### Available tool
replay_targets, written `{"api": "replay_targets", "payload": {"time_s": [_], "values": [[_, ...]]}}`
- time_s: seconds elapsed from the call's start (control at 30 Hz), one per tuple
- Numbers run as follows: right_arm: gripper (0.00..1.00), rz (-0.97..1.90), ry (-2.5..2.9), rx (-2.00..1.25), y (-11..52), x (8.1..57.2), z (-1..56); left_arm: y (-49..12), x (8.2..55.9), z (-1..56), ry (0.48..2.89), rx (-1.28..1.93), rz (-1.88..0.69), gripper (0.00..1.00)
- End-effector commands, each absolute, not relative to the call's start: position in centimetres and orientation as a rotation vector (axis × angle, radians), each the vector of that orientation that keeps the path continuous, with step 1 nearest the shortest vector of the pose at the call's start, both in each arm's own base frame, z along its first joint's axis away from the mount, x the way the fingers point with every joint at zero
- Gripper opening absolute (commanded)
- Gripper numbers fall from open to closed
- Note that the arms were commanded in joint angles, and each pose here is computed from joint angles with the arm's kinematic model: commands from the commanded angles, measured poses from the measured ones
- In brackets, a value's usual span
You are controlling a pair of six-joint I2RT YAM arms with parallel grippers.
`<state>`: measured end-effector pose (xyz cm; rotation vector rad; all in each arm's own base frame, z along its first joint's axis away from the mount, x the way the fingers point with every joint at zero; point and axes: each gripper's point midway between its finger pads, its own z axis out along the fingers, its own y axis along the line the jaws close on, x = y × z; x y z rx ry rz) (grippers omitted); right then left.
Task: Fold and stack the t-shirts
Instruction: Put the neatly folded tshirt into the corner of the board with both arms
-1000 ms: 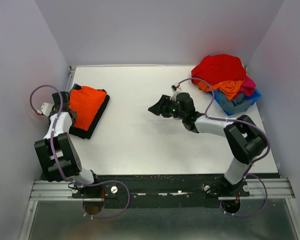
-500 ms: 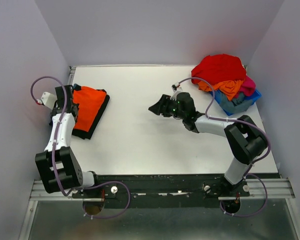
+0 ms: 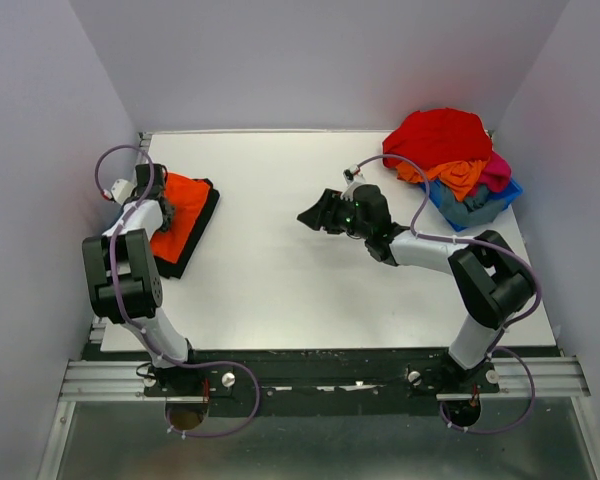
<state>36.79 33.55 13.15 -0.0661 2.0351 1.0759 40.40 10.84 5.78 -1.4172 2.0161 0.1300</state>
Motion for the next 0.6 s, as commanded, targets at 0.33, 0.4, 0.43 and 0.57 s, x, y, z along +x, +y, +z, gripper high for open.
{"api": "replay_targets", "payload": {"time_s": [0.33,0.4,0.43,0.57], "values": [[0.66,1.031,2.009,-0.089,33.6,37.7,14.2,6.1,43.8,11.6,1.944,-1.205,-0.021,0.0],[0.66,1.034,2.009,-0.091,33.6,37.6,14.3,5.9,43.8,8.1,2.023,-1.251,0.012,0.0],[0.66,1.03,2.012,-0.089,33.6,37.6,14.2,5.9,44.0,6.8,2.058,-1.26,0.034,0.0],[0.66,1.026,2.009,-0.092,33.5,37.6,14.3,5.2,45.1,4.9,2.156,-1.244,0.031,0.0]]}}
